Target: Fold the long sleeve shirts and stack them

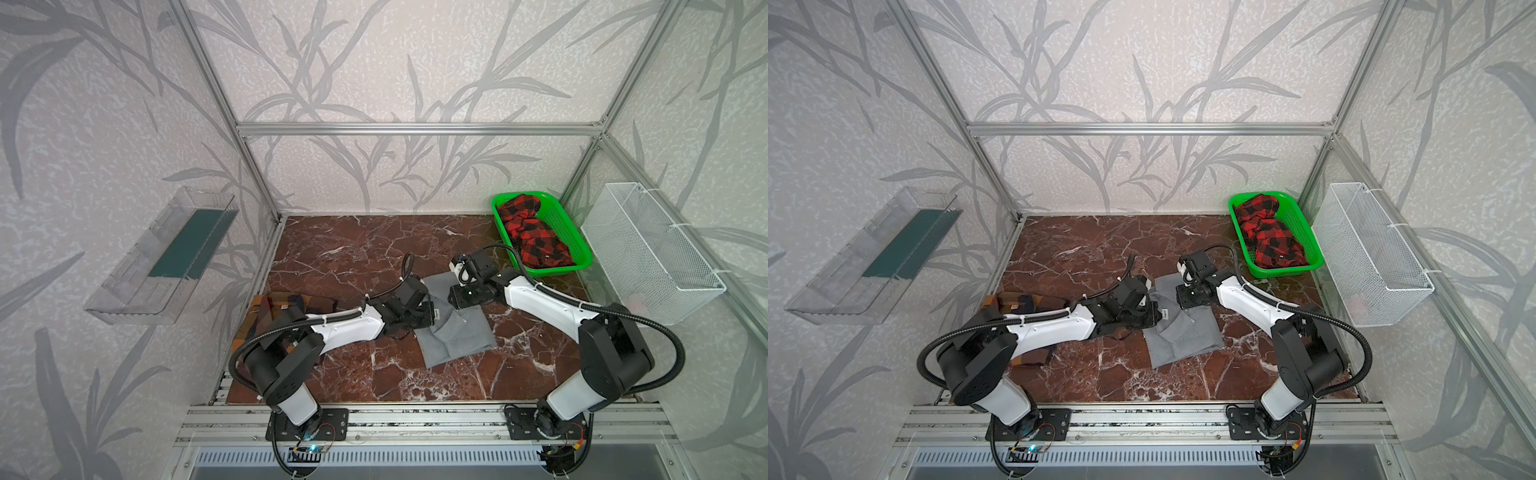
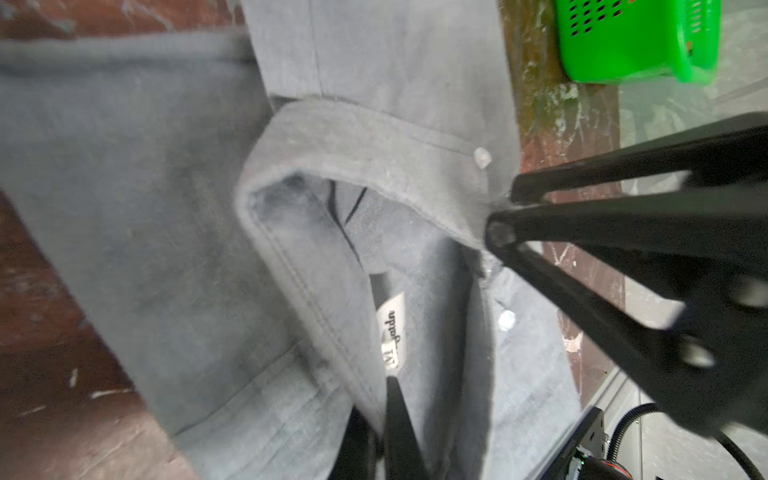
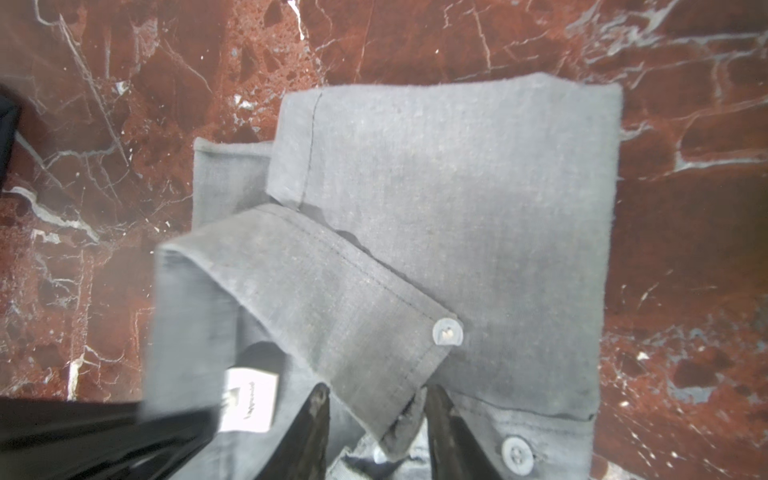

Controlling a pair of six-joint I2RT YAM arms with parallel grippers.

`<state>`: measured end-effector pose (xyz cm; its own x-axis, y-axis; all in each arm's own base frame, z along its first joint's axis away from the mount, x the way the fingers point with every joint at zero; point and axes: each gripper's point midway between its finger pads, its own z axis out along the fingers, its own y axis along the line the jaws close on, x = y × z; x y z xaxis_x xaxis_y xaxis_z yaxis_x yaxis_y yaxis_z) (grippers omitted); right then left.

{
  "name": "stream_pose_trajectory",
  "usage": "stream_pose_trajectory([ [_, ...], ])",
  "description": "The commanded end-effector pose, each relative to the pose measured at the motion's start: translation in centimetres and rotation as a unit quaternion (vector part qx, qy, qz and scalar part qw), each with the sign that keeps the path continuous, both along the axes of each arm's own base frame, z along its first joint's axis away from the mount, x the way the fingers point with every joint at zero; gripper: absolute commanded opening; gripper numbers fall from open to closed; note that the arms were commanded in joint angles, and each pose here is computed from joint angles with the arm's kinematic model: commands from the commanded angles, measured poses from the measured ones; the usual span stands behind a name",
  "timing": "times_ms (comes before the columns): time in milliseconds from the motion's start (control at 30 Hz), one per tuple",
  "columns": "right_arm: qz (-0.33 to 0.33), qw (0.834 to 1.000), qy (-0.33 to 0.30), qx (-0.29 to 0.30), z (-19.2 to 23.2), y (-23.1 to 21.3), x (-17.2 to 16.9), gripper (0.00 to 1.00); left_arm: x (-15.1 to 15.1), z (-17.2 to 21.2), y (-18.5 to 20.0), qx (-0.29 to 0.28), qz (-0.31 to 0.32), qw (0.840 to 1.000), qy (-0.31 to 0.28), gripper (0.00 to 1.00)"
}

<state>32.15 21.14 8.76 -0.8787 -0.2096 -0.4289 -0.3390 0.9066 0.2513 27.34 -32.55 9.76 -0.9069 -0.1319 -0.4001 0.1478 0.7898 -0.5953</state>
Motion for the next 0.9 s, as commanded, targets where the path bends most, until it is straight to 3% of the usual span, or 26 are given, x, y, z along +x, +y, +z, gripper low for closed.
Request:
stream_pose_trajectory([
  [0, 0.002, 0.999, -0.021, 0.03, 2.1, 0.3, -0.2, 0.39, 0.2, 4.2, 1.3, -0.007, 0.014, 0.998, -0.056, 0.0],
  [233, -0.008, 0.997, -0.024, 0.072, 3.3, 1.3, -0.2, 0.36, -1.9, 4.2, 4.5, -0.009, 0.033, 0.997, -0.063, 0.0],
  [500, -0.006, 0.999, 0.025, 0.044, -1.3, 3.1, -1.6, 0.31, -4.7, 0.3, 8.3, 0.018, 0.055, 0.998, -0.033, 0.0],
  [667, 0.005, 0.999, 0.044, 0.024, -4.2, 4.9, -3.3, 0.3, -6.0, 0.5, 11.7, 0.033, 0.084, 0.994, -0.057, 0.0],
  [867, 0.001, 0.999, 0.054, -0.005, -6.2, 5.5, -4.3, 0.26, -7.5, -2.0, 14.3, 0.054, 0.101, 0.992, -0.048, 0.0],
])
